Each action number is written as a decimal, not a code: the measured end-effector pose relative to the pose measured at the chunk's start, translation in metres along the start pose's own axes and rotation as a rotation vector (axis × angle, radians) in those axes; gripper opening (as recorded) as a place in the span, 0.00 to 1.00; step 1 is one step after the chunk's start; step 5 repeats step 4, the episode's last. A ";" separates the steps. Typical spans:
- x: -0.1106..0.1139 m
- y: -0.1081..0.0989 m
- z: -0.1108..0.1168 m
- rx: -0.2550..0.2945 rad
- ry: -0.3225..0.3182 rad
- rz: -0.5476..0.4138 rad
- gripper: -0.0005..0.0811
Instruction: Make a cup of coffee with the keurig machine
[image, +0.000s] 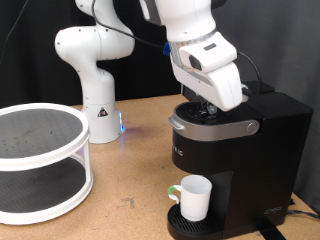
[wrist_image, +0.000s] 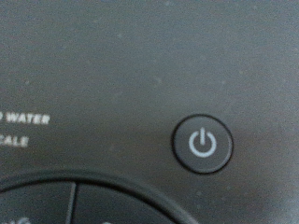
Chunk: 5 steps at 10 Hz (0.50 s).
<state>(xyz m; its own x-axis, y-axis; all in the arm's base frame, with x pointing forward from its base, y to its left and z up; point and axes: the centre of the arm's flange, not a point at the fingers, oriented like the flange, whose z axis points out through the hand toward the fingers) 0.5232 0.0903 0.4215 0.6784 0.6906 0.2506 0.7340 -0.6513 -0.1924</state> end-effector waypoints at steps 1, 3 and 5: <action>0.001 0.002 0.000 0.013 -0.010 0.011 0.01; 0.003 0.004 0.000 0.029 -0.021 0.014 0.01; 0.004 0.004 0.000 0.036 -0.025 0.015 0.01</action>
